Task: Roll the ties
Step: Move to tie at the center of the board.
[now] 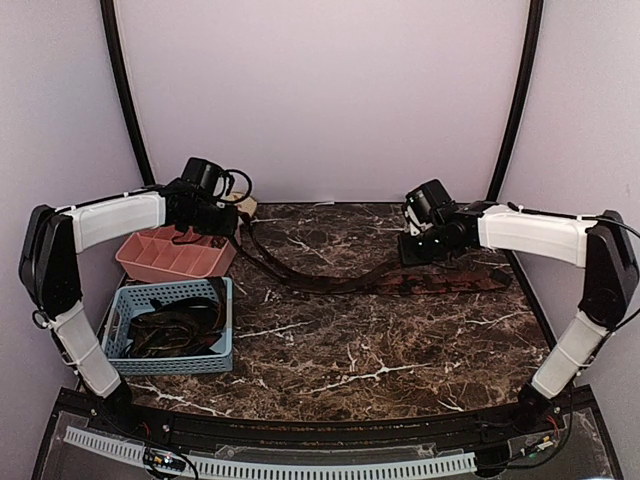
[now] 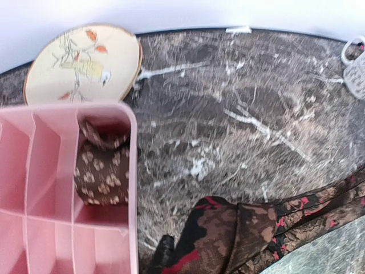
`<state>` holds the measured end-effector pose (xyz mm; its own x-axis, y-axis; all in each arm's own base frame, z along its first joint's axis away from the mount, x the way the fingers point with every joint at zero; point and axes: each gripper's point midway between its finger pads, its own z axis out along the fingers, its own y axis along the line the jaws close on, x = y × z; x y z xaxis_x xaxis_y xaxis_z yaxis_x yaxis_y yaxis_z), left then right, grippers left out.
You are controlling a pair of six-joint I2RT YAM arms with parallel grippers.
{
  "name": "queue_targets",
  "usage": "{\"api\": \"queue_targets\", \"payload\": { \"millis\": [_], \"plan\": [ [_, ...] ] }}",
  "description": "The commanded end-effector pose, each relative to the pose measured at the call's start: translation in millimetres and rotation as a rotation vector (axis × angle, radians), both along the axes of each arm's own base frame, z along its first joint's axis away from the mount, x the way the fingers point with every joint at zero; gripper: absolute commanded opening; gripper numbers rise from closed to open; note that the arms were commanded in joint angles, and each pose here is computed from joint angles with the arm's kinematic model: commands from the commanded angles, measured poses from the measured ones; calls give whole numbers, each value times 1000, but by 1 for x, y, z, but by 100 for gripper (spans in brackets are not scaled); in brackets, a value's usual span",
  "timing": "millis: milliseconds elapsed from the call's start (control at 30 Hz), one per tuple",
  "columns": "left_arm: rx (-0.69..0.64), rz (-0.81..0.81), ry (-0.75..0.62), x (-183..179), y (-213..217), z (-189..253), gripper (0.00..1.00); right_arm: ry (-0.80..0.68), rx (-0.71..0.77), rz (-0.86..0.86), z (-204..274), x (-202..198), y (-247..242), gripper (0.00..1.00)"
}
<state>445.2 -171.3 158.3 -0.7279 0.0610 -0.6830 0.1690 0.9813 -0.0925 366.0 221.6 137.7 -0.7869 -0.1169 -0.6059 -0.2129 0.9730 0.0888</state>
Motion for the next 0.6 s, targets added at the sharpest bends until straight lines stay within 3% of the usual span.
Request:
{"api": "queue_targets", "payload": {
  "millis": [0, 133, 167, 233, 267, 333, 433, 567],
  "plan": [
    [-20, -13, 60, 10, 20, -3, 7, 4, -2, 42, -20, 16, 2, 0],
    [-38, -36, 118, 4, 22, -19, 12, 50, -1, 59, -47, 20, 6, 0],
    [-47, -46, 118, 2, 20, -18, 20, 61, -1, 63, -54, 20, 7, 0],
    [-83, -98, 80, -1, 12, -9, 57, 89, -4, 73, -69, 20, 9, 0],
    [-96, -117, 59, -3, 10, -2, 69, 101, -8, 79, -76, 21, 10, 0],
    [-114, -178, 11, -4, 0, 13, 82, 128, -24, 76, -88, 20, 7, 0],
    [-125, -324, -59, -8, -28, 32, 89, 150, 14, 63, -91, 20, 2, 0],
    [-200, -651, -118, -29, -112, 41, 91, 121, 101, 37, -74, 31, -6, 0]
  ]
}}
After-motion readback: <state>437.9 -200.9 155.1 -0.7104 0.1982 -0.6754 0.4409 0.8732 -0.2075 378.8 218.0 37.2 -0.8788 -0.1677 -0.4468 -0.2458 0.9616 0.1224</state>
